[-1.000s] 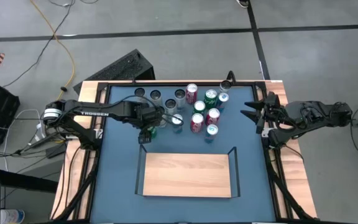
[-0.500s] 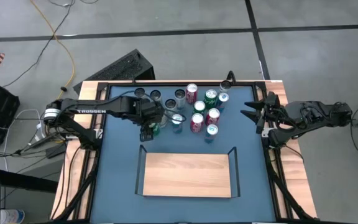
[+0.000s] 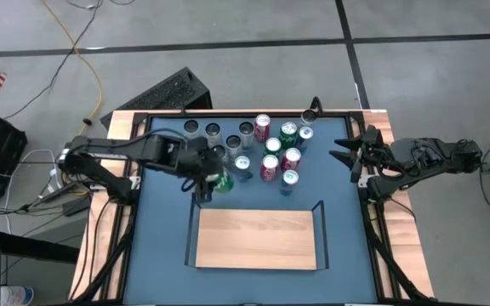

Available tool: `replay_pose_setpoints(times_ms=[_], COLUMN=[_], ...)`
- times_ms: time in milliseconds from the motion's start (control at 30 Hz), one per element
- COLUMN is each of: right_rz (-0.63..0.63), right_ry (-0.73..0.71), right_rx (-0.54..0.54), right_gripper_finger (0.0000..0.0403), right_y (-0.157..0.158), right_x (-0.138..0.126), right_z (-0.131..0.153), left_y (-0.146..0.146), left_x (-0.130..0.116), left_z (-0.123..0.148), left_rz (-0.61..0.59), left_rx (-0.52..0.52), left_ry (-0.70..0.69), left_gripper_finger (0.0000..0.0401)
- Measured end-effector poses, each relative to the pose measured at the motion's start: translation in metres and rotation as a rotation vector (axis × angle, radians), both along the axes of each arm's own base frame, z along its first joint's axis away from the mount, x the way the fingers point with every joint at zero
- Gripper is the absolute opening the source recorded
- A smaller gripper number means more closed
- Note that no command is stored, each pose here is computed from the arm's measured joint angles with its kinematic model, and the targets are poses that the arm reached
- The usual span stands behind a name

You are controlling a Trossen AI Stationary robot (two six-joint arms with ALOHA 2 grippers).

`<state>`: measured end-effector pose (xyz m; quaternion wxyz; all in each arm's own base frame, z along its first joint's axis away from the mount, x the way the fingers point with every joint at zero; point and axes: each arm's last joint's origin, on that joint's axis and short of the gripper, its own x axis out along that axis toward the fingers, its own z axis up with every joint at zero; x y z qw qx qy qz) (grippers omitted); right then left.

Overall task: Place canned beverage on shelf
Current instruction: Put the bottom left green soda can on the shelf

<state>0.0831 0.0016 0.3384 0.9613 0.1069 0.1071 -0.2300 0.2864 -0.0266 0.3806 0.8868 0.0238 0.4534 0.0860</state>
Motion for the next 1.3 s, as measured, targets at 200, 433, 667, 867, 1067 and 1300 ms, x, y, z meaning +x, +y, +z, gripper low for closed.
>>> replay_pose_setpoints(times_ms=[200, 433, 667, 867, 1067, 1300], right_rz=[0.000, 0.002, 0.005, 0.006, 0.006, 0.005], right_ry=[0.000, 0.022, 0.050, 0.075, 0.075, 0.075], right_rx=[0.000, -0.004, -0.009, -0.015, -0.015, -0.015], right_gripper_finger=[0.0207, 0.0207, 0.0207, 0.0207, 0.0207, 0.0207], right_y=[0.000, 0.000, 0.000, 0.000, 0.000, 0.000], right_x=[0.000, -0.001, -0.002, -0.002, -0.002, -0.002], right_z=[0.000, -0.002, -0.005, -0.007, -0.007, -0.007], left_y=[-0.030, -0.068, -0.098, -0.120, -0.140, -0.156], left_x=[-0.005, -0.004, 0.015, 0.030, 0.045, 0.058], left_z=[0.006, -0.003, -0.033, -0.049, -0.052, -0.062], left_rz=[0.015, 0.015, 0.065, 0.061, 0.052, 0.162], left_rx=[-0.094, -0.167, -0.232, -0.257, -0.176, -0.167], left_ry=[-0.037, -0.019, 0.072, 0.165, 0.289, 0.326], left_gripper_finger=[0.0275, 0.0275, 0.0275, 0.0275, 0.0275, 0.0276])
